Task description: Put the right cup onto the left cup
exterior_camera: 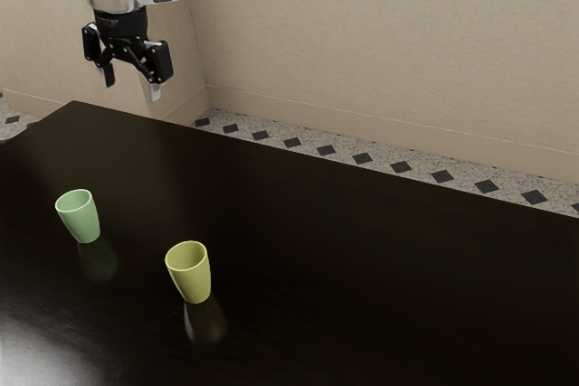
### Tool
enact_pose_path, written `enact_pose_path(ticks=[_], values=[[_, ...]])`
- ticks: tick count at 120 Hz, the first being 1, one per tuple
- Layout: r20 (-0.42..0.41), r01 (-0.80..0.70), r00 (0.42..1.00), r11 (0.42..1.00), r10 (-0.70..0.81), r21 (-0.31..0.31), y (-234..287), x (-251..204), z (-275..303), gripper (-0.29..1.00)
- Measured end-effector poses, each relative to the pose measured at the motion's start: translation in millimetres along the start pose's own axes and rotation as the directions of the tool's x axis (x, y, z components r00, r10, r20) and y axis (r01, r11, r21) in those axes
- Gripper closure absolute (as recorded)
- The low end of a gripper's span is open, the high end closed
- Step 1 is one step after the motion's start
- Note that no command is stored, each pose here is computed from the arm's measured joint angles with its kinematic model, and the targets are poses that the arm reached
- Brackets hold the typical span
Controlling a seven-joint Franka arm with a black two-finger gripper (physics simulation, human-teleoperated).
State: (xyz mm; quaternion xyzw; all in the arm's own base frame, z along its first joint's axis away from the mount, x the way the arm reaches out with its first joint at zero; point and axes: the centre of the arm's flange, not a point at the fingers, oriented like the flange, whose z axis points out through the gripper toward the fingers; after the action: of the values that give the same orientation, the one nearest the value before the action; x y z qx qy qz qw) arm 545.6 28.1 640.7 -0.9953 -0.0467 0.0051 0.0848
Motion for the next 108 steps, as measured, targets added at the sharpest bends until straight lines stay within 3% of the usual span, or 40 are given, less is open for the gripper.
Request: enact_pose_path(ticks=[27, 56, 108], values=[[0.006, -0.003, 1.0, 1.0, 0.003, -0.008, 1.2, 5.1, 11.3, 0.0], [0.061, -0.007, 0.998, 0.999, 0.009, -0.036, 12.3, 4.8, 66.1, 0.0], [0.071, -0.008, 0.997, 1.0, 0.01, -0.026, 54.9, -4.9, 126.3, 0.0]])
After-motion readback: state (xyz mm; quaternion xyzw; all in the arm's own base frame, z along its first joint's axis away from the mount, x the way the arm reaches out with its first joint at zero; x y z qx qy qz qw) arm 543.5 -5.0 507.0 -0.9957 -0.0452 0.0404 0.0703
